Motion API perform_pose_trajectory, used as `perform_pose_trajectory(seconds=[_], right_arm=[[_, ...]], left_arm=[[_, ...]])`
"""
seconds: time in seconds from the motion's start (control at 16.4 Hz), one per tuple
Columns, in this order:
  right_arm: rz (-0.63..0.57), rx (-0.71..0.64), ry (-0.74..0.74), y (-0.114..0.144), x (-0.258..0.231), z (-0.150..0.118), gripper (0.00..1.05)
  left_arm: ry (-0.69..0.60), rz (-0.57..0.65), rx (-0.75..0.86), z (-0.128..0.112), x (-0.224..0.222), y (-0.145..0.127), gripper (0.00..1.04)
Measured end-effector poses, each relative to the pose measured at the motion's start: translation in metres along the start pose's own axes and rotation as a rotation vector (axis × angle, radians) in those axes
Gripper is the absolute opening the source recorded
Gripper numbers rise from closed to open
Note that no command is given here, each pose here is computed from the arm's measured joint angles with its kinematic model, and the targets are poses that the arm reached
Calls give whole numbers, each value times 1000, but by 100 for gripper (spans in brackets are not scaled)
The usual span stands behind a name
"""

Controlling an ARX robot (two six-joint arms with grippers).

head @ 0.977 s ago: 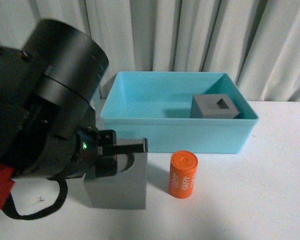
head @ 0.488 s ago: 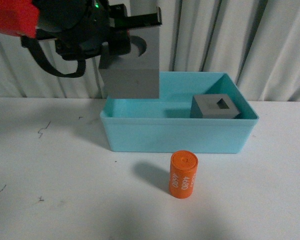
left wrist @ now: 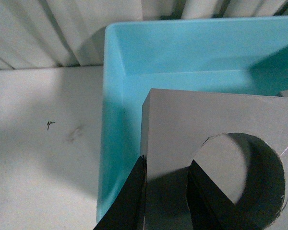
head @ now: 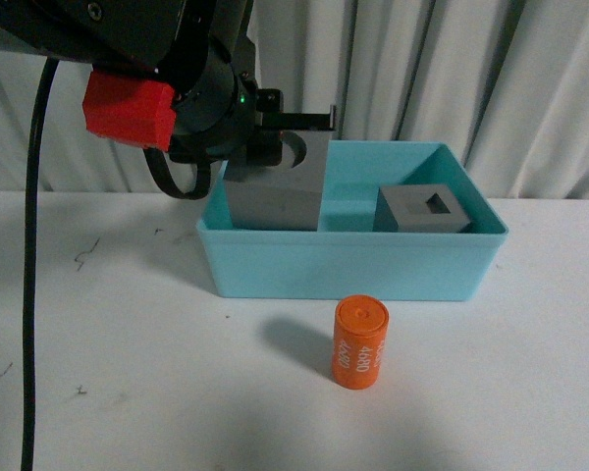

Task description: Place gray and orange parts in blue box

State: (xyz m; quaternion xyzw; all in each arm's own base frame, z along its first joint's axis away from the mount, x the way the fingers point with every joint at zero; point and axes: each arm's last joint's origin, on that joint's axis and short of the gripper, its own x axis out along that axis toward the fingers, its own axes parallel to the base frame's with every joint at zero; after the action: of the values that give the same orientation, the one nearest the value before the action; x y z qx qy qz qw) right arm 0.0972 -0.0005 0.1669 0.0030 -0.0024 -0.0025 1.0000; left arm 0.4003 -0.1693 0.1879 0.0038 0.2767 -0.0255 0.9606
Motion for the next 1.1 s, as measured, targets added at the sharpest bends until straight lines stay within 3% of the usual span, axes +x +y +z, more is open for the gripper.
perform_pose_trajectory(seconds=[0.43,0.49,0.67,0.85,0.92,0.98,1.1], right_arm=[[0,0,0,0,0,0,98],[0,0,0,0,0,0,98],[0,0,0,0,0,0,98],[0,0,0,0,0,0,98],[0,0,0,0,0,0,98],[0,0,0,0,0,0,98],[0,0,0,0,0,0,98]], left_arm=[[9,48,-17,-5,13,17,19],[13,51,-16,-9,13,18,25],[44,73,-11,-23,13,23,58],[73,57,-123,-29,-26,36,94],[35,32,-200,-24,-56,40,99],[5,18,-238,-22,-77,41,97],[-28,-34,-299,-38,-140,39,98]])
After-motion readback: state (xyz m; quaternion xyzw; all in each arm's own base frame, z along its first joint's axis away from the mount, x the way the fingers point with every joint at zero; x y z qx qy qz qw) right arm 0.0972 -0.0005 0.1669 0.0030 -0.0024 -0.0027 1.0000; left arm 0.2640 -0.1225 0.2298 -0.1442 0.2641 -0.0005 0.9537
